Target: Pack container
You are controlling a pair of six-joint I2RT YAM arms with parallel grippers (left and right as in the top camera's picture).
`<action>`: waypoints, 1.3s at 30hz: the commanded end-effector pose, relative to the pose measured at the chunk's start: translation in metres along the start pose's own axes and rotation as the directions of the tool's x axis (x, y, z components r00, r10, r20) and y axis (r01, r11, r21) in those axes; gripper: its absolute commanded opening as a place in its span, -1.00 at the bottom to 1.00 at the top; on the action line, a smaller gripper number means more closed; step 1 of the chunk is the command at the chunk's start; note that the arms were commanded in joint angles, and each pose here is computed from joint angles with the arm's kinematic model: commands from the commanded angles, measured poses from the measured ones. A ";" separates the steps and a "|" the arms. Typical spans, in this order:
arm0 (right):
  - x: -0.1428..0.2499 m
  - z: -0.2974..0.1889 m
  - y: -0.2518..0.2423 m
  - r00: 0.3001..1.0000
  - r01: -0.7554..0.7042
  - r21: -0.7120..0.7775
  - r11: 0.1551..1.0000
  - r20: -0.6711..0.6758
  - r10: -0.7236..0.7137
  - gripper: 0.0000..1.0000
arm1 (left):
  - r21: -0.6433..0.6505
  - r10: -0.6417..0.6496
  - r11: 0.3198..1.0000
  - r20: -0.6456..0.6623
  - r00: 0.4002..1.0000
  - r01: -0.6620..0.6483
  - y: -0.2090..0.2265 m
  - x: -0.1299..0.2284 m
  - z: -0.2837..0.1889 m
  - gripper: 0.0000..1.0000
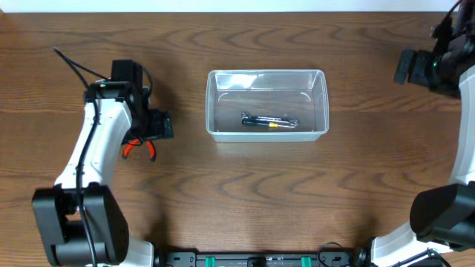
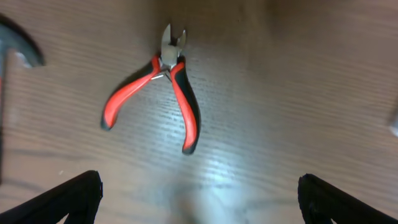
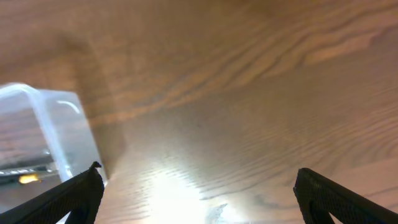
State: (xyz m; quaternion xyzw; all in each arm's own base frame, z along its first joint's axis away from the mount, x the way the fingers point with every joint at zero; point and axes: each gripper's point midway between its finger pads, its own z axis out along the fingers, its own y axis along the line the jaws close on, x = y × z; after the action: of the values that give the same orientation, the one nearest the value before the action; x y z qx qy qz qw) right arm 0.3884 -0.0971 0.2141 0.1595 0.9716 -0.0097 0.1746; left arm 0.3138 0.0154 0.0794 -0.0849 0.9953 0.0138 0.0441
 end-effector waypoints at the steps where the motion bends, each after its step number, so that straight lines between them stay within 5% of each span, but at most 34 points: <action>1: 0.015 0.023 0.004 0.998 -0.011 -0.023 1.000 -0.055 0.010 0.99 | -0.008 -0.004 1.000 -0.059 0.998 0.003 0.005 0.010 0.023 0.97; 12: 0.049 0.070 0.006 0.989 -0.014 -0.038 0.999 -0.145 0.008 0.99 | 0.023 -0.082 0.996 -0.083 0.993 0.084 -0.001 0.000 0.052 0.97; 39: 0.052 0.071 0.006 0.988 0.030 -0.044 0.999 -0.151 -0.036 0.99 | 0.011 -0.148 0.989 -0.106 0.983 0.150 -0.003 -0.007 0.092 0.97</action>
State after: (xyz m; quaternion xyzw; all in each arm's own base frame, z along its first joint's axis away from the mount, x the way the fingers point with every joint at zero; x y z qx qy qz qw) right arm 0.3690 -0.0849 0.1331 0.1524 0.9822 0.0162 0.1084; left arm 0.3353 0.0169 -0.0033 -0.1510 0.9885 -0.0021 0.0091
